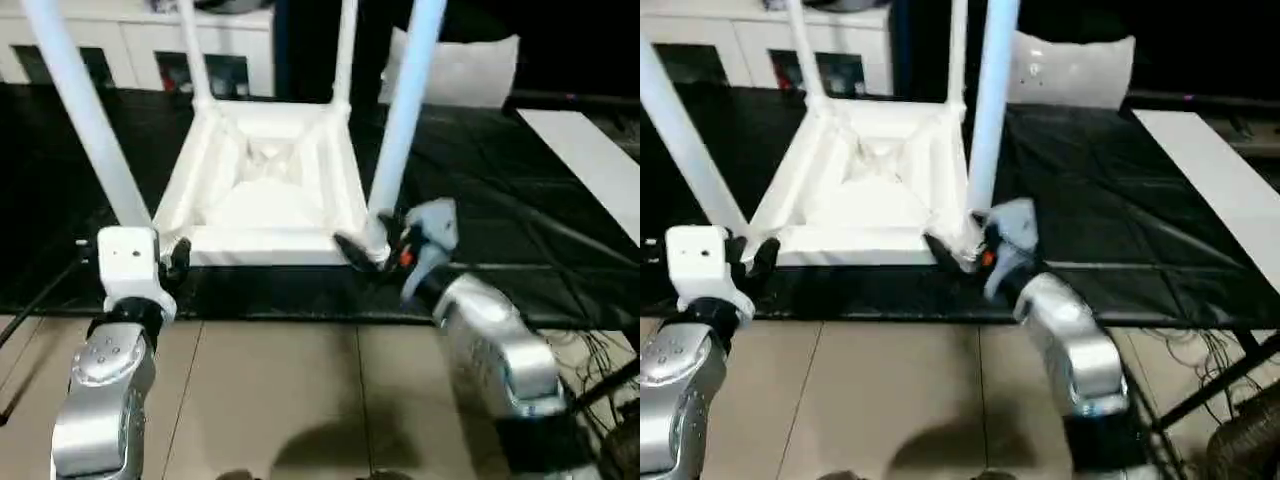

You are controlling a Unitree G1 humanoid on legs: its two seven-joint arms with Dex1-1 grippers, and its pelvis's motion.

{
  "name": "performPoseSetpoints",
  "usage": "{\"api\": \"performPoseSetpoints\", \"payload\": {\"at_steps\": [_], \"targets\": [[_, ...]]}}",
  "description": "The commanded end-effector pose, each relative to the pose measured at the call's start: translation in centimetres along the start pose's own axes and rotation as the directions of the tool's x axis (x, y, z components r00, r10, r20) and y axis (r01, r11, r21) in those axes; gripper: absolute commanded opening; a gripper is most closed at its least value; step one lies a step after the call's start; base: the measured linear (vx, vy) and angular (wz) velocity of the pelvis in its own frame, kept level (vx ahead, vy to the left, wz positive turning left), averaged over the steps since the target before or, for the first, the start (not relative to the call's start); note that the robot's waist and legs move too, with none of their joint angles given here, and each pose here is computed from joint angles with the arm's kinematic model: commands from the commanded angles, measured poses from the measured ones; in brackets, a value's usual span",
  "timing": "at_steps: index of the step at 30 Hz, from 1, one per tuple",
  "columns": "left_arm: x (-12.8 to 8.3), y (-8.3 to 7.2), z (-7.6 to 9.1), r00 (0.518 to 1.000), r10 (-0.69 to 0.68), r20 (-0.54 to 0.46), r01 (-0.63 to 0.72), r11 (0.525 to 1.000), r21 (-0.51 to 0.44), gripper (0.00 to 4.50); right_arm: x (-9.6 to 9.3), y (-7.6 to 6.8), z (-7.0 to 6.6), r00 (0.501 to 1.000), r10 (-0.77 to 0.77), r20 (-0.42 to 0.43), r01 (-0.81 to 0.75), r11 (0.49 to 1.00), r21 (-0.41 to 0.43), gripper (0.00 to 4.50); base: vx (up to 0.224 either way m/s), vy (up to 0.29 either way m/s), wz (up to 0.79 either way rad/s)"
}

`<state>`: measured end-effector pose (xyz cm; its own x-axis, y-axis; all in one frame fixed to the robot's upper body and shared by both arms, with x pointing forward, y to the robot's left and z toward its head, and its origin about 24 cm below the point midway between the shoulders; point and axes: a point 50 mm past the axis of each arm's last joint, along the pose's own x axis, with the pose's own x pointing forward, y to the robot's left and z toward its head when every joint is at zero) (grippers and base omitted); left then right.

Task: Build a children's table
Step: Rotate leg to tighten

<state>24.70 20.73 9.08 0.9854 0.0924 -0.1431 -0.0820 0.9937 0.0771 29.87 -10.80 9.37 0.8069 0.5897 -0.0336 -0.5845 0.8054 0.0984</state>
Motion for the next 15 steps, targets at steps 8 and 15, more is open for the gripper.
{"api": "performPoseSetpoints", "payload": {"at_steps": [8, 15], "targets": [[-1.2, -0.6, -0.5, 1.0, 0.015, -0.008, -0.015, 1.0, -0.021, 2.21, -1.9, 1.7, -1.1, 0.996, 0.084, -0.028, -0.081, 0.994, 0.073, 4.5, 0.022, -0.004, 0.0], [-0.4, 0.3, -0.1, 0.999, 0.036, 0.004, -0.036, 0.999, -0.026, 2.21, -1.4, 1.5, -0.4, 0.997, 0.066, 0.042, -0.068, 0.996, 0.057, 4.5, 0.018, -0.003, 0.01]]}}
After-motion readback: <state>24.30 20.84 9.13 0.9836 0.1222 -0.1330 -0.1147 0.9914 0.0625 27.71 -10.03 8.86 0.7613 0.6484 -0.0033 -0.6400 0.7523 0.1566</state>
